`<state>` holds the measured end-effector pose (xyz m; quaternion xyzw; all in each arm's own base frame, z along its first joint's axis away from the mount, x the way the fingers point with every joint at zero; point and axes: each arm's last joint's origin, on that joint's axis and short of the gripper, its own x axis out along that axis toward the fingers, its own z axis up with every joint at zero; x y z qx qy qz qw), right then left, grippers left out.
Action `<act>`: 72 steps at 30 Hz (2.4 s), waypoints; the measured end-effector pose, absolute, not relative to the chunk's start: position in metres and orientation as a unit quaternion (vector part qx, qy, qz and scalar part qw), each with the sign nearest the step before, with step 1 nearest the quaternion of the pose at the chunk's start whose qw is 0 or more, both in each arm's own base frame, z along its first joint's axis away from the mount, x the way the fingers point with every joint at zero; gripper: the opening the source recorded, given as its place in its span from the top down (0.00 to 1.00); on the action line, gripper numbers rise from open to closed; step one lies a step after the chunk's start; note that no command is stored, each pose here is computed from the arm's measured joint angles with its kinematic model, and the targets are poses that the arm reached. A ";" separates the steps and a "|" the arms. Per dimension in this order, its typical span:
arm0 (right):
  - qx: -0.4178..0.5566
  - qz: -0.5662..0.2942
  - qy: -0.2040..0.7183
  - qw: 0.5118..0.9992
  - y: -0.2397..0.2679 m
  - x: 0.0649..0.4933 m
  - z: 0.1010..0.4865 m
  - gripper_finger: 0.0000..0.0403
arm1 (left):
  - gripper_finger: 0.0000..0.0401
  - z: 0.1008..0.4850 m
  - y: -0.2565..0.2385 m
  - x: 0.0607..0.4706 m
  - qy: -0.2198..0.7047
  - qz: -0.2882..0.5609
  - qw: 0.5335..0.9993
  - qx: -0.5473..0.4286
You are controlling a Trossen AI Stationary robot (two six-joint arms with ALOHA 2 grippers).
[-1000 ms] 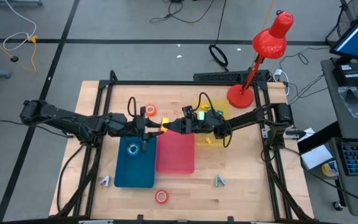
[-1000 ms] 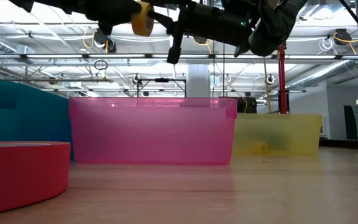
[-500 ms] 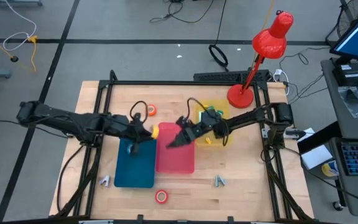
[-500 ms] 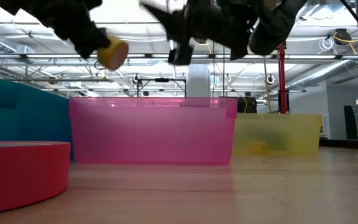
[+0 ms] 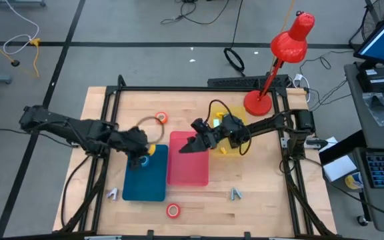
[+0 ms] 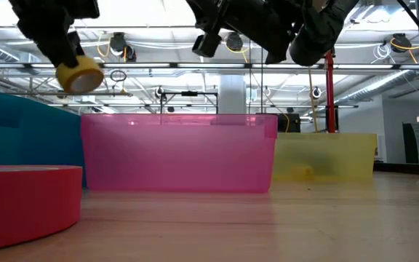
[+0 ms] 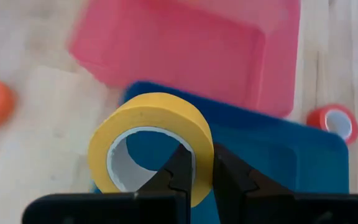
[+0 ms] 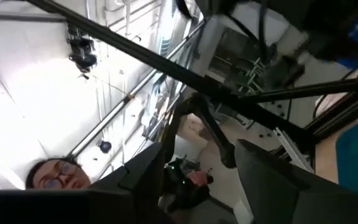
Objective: Pick and place Stapler, Stapler remover, tape
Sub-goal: Put the yellow tape into the blue bin, then put the orange tape into the blue bin
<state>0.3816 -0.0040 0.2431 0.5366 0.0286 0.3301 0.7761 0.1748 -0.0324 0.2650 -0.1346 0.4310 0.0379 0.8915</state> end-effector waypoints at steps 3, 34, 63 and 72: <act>0.529 0.329 0.029 0.782 -0.006 0.382 0.242 0.55 | 0.92 0.253 -0.041 0.187 0.461 0.025 0.878 -0.129; 0.510 0.336 0.009 0.792 -0.008 0.380 0.245 0.58 | 0.84 0.169 -0.031 0.251 0.582 0.089 0.784 -0.195; 0.432 0.400 -0.077 0.805 -0.021 0.368 0.263 0.58 | 0.64 0.265 0.026 0.197 0.364 0.168 0.902 -0.159; 0.436 0.388 0.017 0.811 -0.049 0.368 0.254 0.58 | 0.64 0.244 0.083 0.199 0.410 0.203 0.871 -0.177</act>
